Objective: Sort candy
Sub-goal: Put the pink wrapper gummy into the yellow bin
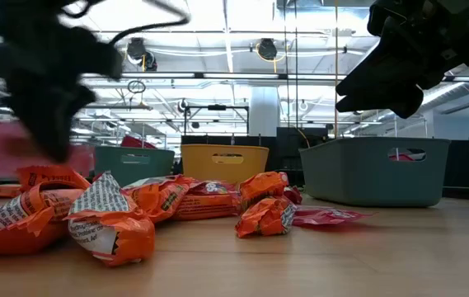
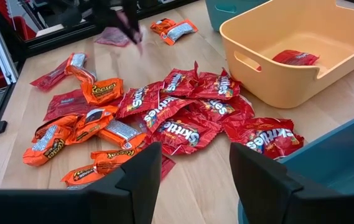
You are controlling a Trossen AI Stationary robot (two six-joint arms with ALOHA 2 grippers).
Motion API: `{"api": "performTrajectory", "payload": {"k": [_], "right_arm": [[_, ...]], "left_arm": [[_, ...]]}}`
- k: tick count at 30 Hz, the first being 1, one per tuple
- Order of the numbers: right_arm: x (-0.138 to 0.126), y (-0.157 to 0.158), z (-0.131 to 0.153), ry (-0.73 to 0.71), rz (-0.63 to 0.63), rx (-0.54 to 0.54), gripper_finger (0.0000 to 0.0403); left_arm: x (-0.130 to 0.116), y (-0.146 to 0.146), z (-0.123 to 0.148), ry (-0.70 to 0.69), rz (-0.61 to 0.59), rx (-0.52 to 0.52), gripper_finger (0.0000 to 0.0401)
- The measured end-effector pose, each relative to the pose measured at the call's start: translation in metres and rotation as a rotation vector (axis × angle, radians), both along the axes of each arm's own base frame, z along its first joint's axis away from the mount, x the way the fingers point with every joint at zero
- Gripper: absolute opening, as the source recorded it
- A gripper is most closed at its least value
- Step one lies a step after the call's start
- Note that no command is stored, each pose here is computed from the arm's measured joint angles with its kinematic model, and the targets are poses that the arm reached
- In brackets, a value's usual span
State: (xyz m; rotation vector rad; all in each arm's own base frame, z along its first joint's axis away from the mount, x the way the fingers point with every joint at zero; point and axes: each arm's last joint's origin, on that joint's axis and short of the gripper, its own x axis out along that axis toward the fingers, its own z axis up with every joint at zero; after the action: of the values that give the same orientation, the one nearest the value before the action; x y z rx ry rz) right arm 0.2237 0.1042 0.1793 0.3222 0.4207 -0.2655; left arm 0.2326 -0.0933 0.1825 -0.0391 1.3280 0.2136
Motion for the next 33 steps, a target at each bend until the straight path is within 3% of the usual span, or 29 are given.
{"api": "performTrajectory", "payload": {"k": [10,15,20,26,33], "right_arm": [[0.0,0.0,0.0,0.006,0.013,-0.026,0.018],[0.0,0.0,0.0,0.007,0.015,-0.03,0.018],[0.0,0.0,0.0,0.01,0.021,-0.043,0.018],[0.0,0.0,0.0,0.012,0.023,-0.048,0.018],[-0.001,0.0,-0.001,0.019,0.023,-0.051,0.018]], "left_arm": [[0.049,0.049,0.061,-0.195,-0.021,0.083,0.0062],[0.066,0.089,0.089,-0.311,0.096,0.161,0.0062],[0.077,0.137,0.11,-0.474,0.238,0.124,0.0063],[0.088,0.186,0.105,-0.557,0.405,0.082,0.0063],[0.1,0.201,0.077,-0.483,0.44,0.085,0.0063]]}}
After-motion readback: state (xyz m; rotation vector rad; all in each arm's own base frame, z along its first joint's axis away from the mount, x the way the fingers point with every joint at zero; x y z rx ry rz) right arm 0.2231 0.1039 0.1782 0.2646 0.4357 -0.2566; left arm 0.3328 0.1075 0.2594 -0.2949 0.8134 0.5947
